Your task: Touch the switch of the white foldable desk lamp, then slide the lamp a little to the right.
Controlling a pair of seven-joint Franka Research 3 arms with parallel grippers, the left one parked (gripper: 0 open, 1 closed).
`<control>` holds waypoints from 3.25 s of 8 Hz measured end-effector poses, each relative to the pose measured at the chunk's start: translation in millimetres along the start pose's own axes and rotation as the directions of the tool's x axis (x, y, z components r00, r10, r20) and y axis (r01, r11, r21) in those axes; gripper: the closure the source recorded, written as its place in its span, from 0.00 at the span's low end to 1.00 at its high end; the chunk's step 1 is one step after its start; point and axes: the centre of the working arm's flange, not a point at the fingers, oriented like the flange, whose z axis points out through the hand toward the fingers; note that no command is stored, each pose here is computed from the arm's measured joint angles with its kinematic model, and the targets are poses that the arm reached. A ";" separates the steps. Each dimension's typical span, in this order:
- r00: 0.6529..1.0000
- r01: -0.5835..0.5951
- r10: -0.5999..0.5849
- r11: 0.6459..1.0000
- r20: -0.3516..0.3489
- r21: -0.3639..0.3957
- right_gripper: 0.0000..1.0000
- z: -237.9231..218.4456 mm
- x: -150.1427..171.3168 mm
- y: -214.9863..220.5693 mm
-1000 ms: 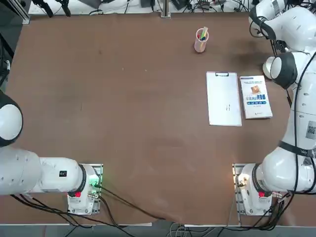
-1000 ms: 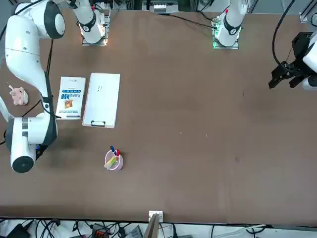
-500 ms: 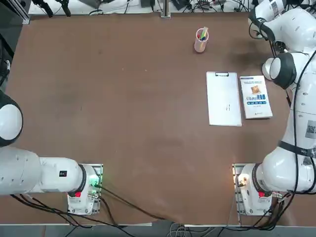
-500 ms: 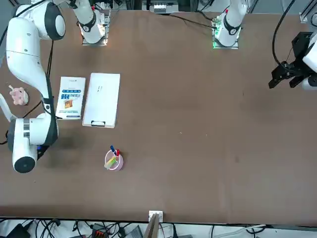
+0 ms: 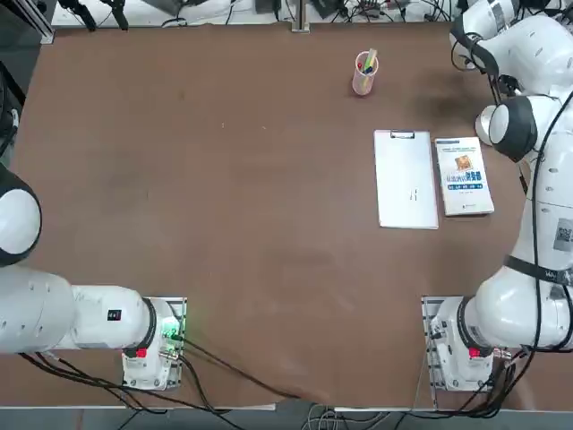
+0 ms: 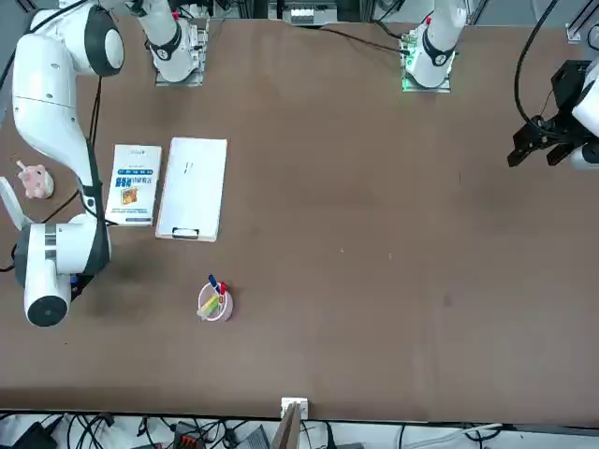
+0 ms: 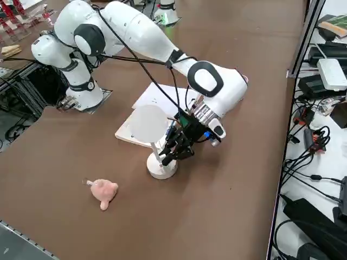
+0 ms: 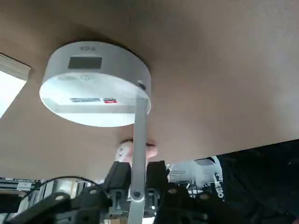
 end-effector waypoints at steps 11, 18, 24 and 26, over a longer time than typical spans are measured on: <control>0.999 0.019 -0.020 0.999 -0.028 -0.042 0.03 -34.8 4.9 -11.1; 0.971 -0.005 0.000 1.000 -0.239 -0.020 0.00 -131.5 -26.2 -46.1; 0.846 -0.199 0.304 0.943 -0.438 0.268 0.00 -213.6 -122.6 -79.9; 0.809 -0.257 0.385 0.911 -0.444 0.323 0.00 -235.5 -166.9 -91.3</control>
